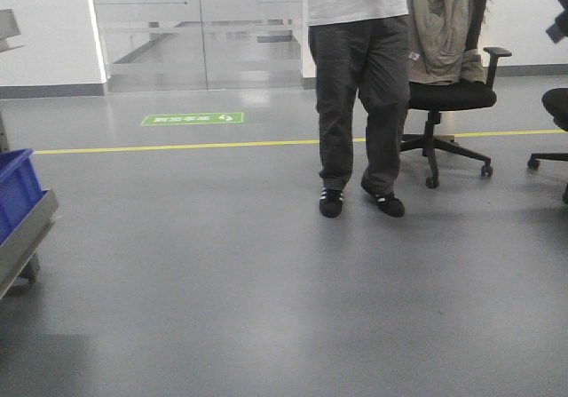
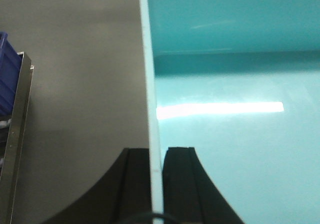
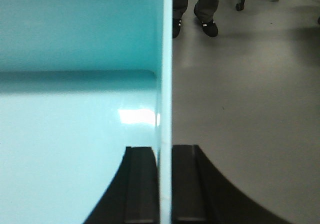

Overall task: Fetch blue bin and place on conveyor start
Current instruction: 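Hold the teal bin with both grippers while the base turns away from the shelf, then hold the teal bin with both grippers while driving up to the red conveyor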

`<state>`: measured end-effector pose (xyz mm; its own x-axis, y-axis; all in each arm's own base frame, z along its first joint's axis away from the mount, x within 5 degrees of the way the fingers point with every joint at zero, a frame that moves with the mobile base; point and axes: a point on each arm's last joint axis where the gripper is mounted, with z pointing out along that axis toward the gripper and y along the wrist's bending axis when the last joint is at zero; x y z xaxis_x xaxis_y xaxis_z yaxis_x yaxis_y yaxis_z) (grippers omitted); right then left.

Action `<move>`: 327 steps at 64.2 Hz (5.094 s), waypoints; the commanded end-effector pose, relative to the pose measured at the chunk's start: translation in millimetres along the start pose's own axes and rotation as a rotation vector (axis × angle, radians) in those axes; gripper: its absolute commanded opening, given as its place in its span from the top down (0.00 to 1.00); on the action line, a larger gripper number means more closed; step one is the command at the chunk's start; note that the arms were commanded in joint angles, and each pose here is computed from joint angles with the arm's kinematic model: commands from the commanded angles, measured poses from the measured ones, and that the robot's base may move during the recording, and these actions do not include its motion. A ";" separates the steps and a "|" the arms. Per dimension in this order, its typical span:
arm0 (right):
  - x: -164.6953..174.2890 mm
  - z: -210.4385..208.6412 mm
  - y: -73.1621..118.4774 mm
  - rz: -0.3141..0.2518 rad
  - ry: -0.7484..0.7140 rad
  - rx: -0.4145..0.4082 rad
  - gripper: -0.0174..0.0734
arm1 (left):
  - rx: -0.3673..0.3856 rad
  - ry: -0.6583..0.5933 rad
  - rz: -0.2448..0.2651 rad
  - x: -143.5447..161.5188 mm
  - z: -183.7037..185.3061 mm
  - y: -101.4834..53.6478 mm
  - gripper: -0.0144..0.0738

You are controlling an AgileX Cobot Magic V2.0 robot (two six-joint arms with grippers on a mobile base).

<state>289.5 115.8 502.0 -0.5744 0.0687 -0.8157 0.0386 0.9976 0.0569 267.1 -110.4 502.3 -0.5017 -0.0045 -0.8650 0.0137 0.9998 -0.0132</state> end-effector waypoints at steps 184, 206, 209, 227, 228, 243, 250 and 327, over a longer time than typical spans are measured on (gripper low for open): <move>-6.6 -7.4 2.0 0.002 -0.068 -0.035 0.99 | 0.038 -0.074 0.006 -7.2 -7.9 -2.7 0.96; -6.6 -7.4 2.0 0.002 -0.068 -0.035 0.99 | 0.038 -0.074 0.006 -7.2 -7.9 -2.7 0.96; -6.6 -7.4 2.0 0.002 -0.068 -0.035 0.99 | 0.038 -0.074 0.006 -7.2 -7.9 -2.7 0.96; -6.6 -7.4 2.0 0.002 -0.068 -0.035 0.99 | 0.038 -0.074 0.006 -7.2 -7.9 -2.7 0.96; -6.6 -7.4 2.0 0.002 -0.068 -0.035 0.99 | 0.038 -0.074 0.006 -7.2 -7.9 -2.7 0.96; -6.6 -7.4 2.0 0.002 -0.068 -0.035 0.99 | 0.038 -0.074 0.006 -7.2 -7.9 -2.7 0.96; -6.6 -7.4 2.0 0.002 -0.068 -0.035 0.99 | 0.038 -0.074 0.006 -7.2 -7.9 -2.7 0.96; -6.6 -7.4 2.0 0.002 -0.068 -0.035 0.99 | 0.038 -0.074 0.006 -7.2 -7.9 -2.7 0.96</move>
<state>289.9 116.3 502.6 -0.5682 0.0711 -0.8198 0.0350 0.9974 0.0623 267.3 -109.4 504.1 -0.4858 0.0031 -0.8741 0.0111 0.9999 -0.0026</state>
